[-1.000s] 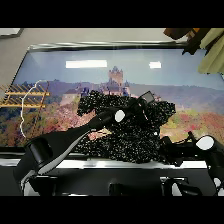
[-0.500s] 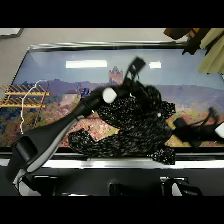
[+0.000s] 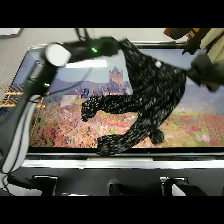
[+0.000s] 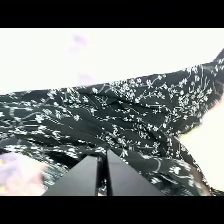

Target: Fold the clothes and pants, and hang the long-sleeved shirts on hangers.

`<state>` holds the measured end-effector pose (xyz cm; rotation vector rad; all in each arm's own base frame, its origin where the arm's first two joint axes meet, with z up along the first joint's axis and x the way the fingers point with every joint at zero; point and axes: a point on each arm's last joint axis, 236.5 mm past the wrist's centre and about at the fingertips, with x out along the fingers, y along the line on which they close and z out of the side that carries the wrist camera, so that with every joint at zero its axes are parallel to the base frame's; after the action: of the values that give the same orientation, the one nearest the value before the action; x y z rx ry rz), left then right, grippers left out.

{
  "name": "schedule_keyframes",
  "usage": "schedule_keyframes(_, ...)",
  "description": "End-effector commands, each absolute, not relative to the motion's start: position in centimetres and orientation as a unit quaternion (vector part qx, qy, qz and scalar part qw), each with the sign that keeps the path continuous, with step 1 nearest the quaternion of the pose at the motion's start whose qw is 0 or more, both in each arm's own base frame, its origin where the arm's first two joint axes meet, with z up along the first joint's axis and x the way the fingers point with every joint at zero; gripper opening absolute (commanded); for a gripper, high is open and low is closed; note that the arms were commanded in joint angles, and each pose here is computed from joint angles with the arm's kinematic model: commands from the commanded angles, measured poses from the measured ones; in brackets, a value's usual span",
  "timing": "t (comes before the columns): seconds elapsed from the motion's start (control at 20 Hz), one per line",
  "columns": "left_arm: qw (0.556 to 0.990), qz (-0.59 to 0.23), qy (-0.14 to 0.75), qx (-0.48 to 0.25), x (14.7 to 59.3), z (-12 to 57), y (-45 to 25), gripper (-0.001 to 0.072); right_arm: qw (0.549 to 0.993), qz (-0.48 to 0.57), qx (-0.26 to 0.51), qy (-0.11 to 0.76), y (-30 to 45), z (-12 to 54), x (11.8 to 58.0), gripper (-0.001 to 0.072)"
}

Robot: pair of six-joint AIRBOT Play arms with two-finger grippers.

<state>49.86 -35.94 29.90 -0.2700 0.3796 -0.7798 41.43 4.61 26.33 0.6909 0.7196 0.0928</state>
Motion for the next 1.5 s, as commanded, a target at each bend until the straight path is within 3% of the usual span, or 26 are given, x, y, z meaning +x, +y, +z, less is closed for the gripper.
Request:
schedule_keyframes(0.0,0.913,-0.347,0.145,-0.16,49.6,35.4,-30.7,0.002,0.914,0.115,0.279,0.27,9.3,33.0,45.5,0.0035)
schedule_keyframes(0.2,0.926,-0.327,0.087,-0.166,47.7,41.4,-25.8,0.002,0.95,0.13,0.242,0.147,9.5,42.4,45.4,0.0035)
schedule_keyframes(0.5,0.93,-0.323,0.002,-0.177,41.0,50.0,-21.4,0.002,0.96,0.163,0.226,-0.003,8.7,52.5,38.9,0.0036)
schedule_keyframes(0.85,0.916,-0.343,-0.013,-0.208,33.8,54.2,-19.8,0.0021,0.962,0.177,0.19,-0.079,8.1,57.7,30.7,0.0036)
schedule_keyframes(1.05,0.907,-0.347,0.051,-0.232,35.4,50.2,-21.7,0.0021,0.96,0.199,0.197,0.005,10.0,53.7,32.6,0.0036)
schedule_keyframes(1.45,0.875,-0.33,0.292,-0.199,41.4,31.9,-27.4,0.0021,0.92,0.183,0.161,0.305,12.2,35.8,41.1,0.0036)
